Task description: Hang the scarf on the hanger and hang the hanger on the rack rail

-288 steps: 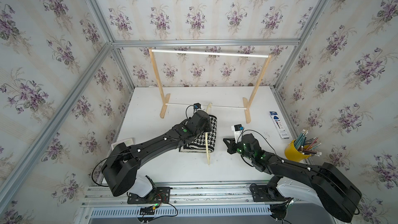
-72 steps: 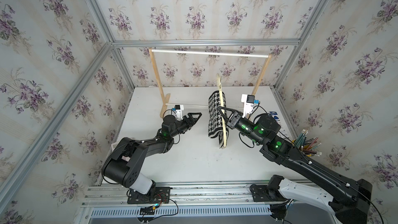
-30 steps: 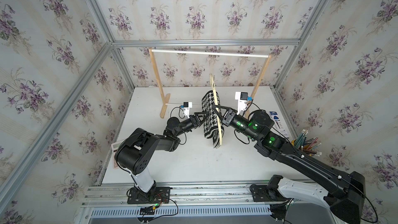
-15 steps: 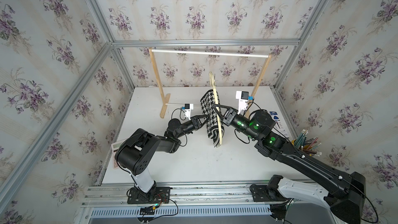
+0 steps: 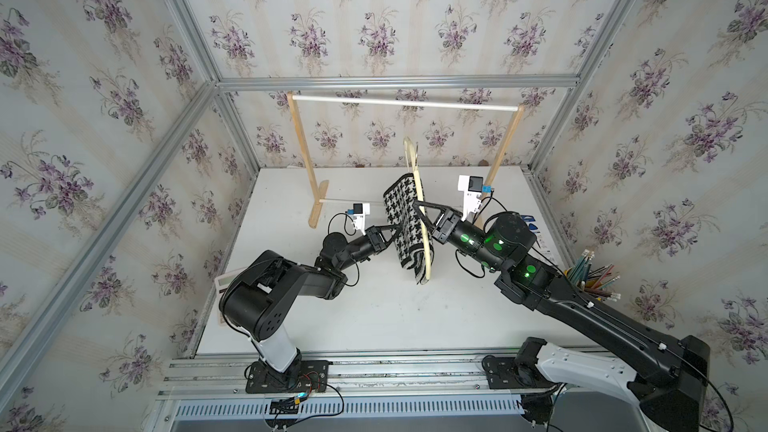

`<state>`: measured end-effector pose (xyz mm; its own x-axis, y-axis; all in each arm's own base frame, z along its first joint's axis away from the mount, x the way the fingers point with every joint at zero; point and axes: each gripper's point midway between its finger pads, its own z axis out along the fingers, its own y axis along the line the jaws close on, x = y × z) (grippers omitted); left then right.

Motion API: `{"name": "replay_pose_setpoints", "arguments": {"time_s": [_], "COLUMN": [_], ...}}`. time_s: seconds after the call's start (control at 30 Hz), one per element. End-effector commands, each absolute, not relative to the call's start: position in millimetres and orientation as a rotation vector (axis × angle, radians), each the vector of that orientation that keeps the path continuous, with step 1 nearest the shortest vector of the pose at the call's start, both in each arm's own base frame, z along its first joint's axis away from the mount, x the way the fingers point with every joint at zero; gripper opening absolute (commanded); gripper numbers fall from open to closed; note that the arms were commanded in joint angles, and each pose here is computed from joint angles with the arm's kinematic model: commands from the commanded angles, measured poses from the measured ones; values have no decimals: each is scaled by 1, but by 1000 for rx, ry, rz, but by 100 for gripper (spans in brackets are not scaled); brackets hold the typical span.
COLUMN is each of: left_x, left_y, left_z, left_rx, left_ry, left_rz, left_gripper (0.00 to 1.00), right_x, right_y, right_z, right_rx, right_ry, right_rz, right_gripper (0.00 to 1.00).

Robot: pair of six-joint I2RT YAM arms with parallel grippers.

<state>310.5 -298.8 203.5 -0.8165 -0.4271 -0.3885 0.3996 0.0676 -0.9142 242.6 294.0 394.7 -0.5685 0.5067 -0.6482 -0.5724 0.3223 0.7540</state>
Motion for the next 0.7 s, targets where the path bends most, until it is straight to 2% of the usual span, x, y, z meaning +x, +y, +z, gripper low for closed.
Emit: {"name": "replay_pose_setpoints", "arguments": {"time_s": [0.0,0.23,0.67], "left_x": [314,320,328], "left_y": [-291,-273,-273], "left_z": [210,206,173], "left_rx": [-28,-85,-134], "left_ry": [1722,1721,1800], "left_rz": [-1787,-1756,-1724], "left_gripper": [0,0,0], "right_x": [240,237,237], "right_y": [285,273,273], "right_z": [415,405,409], "right_rx": [-69,-39,-38], "right_ry": [1537,1549,1543], "right_rz": [1422,1388,1401], "right_gripper": [0,0,0]}}
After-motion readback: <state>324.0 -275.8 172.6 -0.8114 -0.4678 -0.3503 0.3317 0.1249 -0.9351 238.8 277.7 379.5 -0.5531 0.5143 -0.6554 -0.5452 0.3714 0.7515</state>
